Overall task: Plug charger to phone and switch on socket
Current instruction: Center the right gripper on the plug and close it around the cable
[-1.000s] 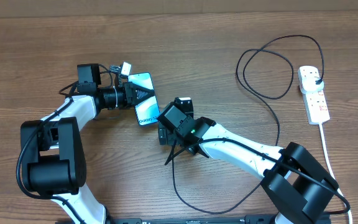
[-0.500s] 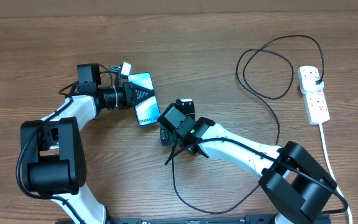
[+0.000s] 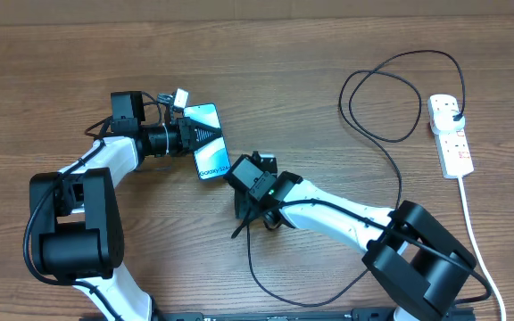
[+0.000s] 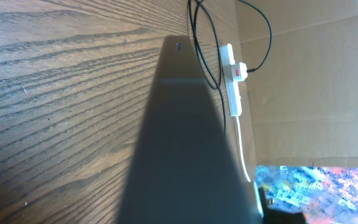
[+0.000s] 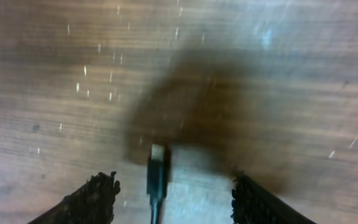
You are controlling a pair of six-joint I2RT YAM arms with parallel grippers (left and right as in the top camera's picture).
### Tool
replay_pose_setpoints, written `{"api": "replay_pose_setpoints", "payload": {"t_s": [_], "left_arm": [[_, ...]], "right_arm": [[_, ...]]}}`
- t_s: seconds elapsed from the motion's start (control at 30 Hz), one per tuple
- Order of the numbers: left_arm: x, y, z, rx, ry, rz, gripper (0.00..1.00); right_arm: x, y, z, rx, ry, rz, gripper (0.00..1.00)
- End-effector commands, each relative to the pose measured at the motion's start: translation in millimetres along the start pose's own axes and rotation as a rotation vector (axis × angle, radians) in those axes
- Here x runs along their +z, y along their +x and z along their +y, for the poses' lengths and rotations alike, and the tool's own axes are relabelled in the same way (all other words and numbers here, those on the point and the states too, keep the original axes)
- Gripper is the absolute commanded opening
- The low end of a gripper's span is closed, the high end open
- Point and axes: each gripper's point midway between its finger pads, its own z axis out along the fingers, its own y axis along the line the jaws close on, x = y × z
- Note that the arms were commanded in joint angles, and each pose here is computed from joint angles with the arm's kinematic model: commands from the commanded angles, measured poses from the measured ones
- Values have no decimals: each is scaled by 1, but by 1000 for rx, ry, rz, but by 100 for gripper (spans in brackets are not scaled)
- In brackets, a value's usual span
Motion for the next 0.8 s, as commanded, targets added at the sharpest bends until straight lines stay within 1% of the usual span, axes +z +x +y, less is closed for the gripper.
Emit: {"api": "replay_pose_setpoints", "payload": {"t_s": [0.0, 0.1, 0.4, 0.6, 0.77], "left_arm": [[-4, -5, -15, 24, 28, -10, 4], [-4, -5, -15, 24, 28, -9, 4], [-4, -5, -15, 23, 28, -9, 4], [-4, -5, -15, 23, 28, -9, 4], [-4, -5, -15, 23, 28, -9, 4]], "right_arm": [[3, 12, -2, 71, 16, 40, 58], [2, 23, -10, 128, 58, 71, 57], [0, 41, -2, 97, 53, 109, 56], [0, 43, -2, 90, 57, 107, 54], [2, 45, -4, 91, 61, 109, 55]]}}
